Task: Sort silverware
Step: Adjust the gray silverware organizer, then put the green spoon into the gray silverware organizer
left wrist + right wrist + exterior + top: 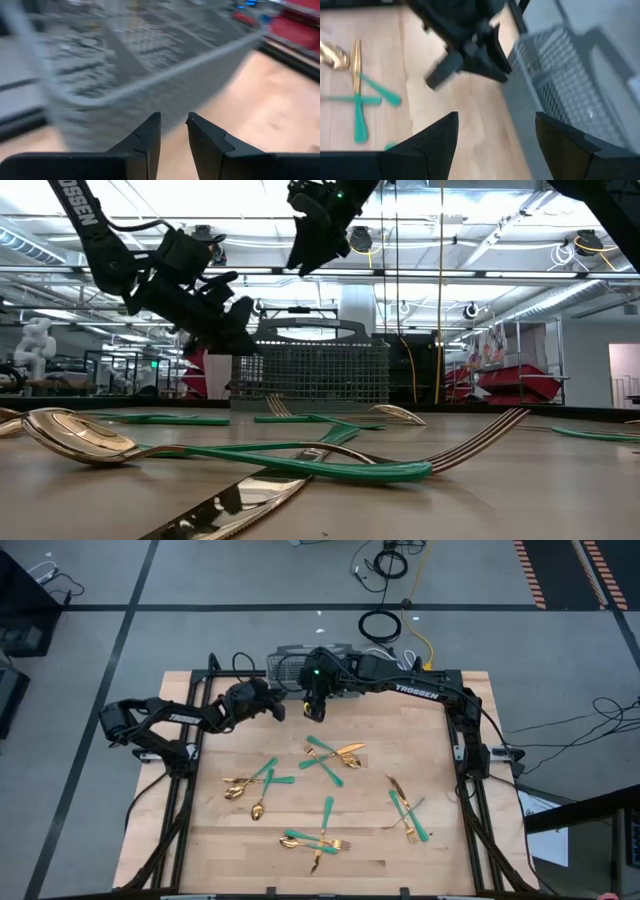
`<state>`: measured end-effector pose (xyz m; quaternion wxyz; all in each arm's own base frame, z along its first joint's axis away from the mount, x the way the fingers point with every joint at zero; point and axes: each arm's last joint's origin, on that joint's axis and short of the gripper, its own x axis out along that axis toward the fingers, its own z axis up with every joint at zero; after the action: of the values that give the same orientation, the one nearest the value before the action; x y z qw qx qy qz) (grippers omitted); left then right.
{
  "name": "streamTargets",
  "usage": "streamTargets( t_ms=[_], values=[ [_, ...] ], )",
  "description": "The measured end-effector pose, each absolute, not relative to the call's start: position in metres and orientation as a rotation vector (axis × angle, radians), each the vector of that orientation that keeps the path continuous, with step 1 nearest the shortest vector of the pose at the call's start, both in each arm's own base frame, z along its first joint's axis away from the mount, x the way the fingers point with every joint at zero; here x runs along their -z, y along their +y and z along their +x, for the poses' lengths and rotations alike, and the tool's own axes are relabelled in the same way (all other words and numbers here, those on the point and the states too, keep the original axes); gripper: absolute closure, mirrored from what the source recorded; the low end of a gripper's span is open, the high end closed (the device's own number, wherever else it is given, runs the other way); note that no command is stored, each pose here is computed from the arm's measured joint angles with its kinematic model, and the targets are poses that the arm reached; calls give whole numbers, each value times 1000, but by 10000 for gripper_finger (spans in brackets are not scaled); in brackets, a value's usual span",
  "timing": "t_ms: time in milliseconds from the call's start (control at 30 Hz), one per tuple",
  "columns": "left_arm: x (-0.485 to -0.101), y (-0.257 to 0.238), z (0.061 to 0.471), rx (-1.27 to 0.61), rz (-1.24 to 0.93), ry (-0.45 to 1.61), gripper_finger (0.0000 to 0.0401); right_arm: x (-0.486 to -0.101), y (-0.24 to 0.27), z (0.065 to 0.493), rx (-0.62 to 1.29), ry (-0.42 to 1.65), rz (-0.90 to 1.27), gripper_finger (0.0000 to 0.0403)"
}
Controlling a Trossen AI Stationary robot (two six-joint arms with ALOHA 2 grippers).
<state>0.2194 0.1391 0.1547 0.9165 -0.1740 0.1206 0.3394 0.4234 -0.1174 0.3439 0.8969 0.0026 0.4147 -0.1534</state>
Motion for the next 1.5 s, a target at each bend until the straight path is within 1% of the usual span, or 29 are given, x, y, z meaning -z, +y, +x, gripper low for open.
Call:
streamTargets(
  t_ms=[133, 267, 400, 533, 633, 700, 933, 1333, 1400, 1433, 1500],
  values=[
    [-157, 132, 223, -565, -448, 240, 299, -333, -107, 411, 300, 1041, 46, 151],
    [-171, 122, 224, -372, -598, 184, 299, -322, -92, 401, 277, 1213, 74, 151],
    [-194, 113, 218, -201, -707, 116, 299, -301, -77, 402, 252, 1289, 77, 151],
    [-219, 104, 206, -110, -728, 56, 299, -257, -67, 408, 190, 1299, 98, 151],
    [-234, 98, 196, -90, -721, 14, 299, -222, -64, 408, 187, 1299, 104, 151],
    [-245, 94, 188, -79, -704, -25, 299, -208, -65, 411, 198, 1249, 123, 151],
    [-271, 79, 162, -52, -655, -116, 299, -194, -68, 410, 228, 1205, 185, 151],
    [-287, 66, 137, -48, -644, -193, 299, -142, -73, 421, 258, 1244, 205, 152],
    [-289, 65, 135, -43, -639, -203, 299, -136, -74, 421, 269, 1271, 218, 164],
    [-289, 64, 134, -42, -636, -208, 299, -133, -73, 420, 273, 1287, 224, 176],
    [-290, 64, 133, -41, -633, -215, 299, -130, -73, 419, 280, 1311, 233, 215]
  ],
)
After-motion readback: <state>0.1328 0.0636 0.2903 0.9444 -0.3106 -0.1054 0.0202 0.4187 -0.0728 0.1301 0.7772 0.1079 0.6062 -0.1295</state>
